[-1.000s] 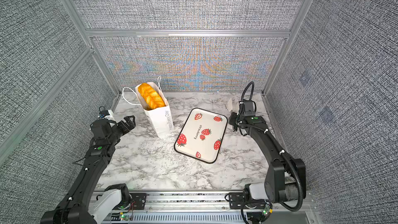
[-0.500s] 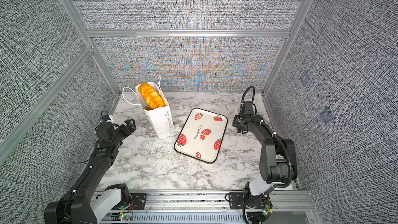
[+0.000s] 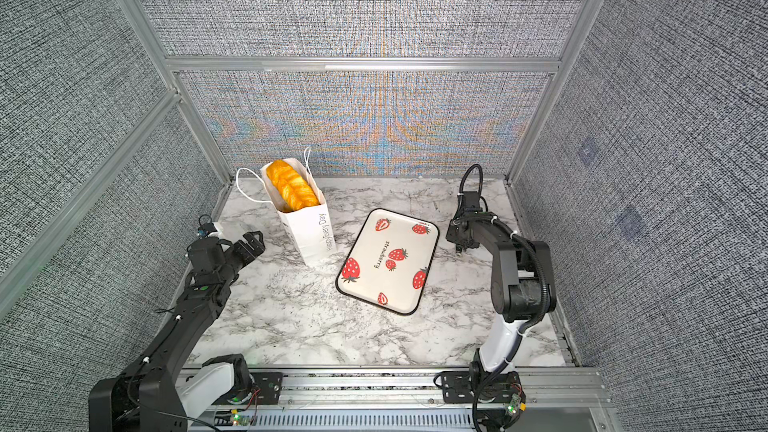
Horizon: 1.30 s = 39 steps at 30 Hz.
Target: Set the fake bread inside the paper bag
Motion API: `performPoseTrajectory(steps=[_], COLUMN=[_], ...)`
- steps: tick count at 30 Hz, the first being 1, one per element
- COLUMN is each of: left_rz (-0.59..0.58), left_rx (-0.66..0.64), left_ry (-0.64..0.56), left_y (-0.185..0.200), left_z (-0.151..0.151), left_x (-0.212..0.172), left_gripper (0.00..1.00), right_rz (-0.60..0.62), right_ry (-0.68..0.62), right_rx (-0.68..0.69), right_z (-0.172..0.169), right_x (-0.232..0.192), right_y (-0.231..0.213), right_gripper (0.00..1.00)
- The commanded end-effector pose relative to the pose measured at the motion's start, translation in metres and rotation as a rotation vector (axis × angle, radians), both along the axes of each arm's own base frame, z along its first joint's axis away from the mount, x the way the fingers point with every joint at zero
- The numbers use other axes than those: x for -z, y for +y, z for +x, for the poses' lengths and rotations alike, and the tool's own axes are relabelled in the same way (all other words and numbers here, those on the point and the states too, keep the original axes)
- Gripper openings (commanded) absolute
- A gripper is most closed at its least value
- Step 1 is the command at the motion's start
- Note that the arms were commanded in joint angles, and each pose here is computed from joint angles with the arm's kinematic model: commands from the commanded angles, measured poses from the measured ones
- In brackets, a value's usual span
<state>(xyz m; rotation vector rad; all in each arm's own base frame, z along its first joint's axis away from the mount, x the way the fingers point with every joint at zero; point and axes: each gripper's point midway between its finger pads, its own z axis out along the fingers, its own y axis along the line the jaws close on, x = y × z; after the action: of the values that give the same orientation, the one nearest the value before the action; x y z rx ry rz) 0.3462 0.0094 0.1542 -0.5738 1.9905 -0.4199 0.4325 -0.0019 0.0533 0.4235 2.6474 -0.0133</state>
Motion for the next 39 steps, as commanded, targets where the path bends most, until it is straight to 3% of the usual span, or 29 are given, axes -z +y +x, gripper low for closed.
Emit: performPoseTrajectory(steps=[1, 11, 16, 28, 39], left_rz=[0.005, -0.021, -0.033, 0.008, 0.022], left_rx=[0.018, 0.053, 0.083, 0.085, 0.033], left_ry=[-0.014, -0.043, -0.067, -0.118, -0.115], left_y=[-0.002, -0.010, -0.015, -0.013, -0.007], left_z=[0.003, 0.005, 0.007, 0.009, 0.009], left_x=[-0.003, -0.005, -0.006, -0.008, -0.003], left_gripper=[0.99, 0.99, 0.99, 0.99, 0.99], right_rz=[0.011, 0.001, -0.001, -0.010, -0.018], right_ry=[0.006, 0.070, 0.086, 0.071, 0.021], right_rx=[-0.018, -0.027, -0.025, -0.021, -0.008], right_z=[0.006, 0.002, 0.000, -0.002, -0.003], right_x=[0.003, 0.021, 0.026, 0.017, -0.003], right_y=[0.004, 0.004, 0.004, 0.003, 0.000], right_gripper=[0.44, 0.50, 0.61, 0.77, 0.84])
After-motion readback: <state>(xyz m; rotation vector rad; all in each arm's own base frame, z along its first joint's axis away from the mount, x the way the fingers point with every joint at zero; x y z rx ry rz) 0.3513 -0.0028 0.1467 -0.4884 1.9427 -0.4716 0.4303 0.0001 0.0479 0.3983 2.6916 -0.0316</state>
